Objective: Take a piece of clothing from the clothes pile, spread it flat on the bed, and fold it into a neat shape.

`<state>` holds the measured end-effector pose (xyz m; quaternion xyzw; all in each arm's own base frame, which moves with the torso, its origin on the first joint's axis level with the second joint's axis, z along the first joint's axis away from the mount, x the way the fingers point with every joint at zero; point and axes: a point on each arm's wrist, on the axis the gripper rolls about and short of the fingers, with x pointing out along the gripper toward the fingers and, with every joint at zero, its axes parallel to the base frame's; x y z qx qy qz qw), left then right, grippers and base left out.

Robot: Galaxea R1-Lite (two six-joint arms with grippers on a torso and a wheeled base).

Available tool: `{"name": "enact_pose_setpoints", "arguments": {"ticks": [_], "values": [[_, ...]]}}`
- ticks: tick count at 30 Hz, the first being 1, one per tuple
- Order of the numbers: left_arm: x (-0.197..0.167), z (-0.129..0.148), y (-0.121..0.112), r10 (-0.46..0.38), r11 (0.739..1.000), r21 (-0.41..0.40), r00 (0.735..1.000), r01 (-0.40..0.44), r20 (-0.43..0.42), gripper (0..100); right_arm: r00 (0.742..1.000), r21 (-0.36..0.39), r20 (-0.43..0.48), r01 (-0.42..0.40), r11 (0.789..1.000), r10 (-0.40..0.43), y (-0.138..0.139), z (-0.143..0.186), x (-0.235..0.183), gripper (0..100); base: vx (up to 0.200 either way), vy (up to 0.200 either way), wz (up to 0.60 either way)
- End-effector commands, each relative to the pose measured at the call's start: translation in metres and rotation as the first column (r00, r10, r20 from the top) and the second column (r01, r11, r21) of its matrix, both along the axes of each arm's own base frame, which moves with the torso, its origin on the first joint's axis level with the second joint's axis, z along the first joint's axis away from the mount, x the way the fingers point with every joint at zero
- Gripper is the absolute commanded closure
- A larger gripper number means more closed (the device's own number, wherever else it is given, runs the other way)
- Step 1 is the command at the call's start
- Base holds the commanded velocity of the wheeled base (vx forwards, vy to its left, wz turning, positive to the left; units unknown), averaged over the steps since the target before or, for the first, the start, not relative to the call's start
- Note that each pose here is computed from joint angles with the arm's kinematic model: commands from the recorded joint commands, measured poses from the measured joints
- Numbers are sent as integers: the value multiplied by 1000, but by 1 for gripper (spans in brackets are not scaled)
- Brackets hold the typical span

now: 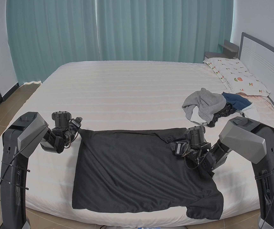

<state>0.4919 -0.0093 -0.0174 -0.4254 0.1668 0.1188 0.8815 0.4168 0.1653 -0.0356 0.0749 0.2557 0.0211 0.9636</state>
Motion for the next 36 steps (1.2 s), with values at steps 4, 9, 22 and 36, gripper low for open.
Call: {"name": "enact_pose_setpoints", "arguments": {"ticks": [4,9,22,36], "values": [[0,0,0,0,1000,0,1000,0,0,0,1000,3,5,18,1000,-18,-7,0,4,100,0,0,0],[0,0,0,0,1000,1,1000,0,-6,0,994,32,74,79,996,-81,-32,11,19,100,0,0,0],[-1,-2,-1,-4,1000,0,1000,4,-23,0,970,89,163,167,982,-180,-77,7,44,100,0,0,0],[-1,-3,-2,-7,1000,3,1000,7,-28,0,978,171,137,134,976,-158,-81,-1,39,0,0,0,0]]}}
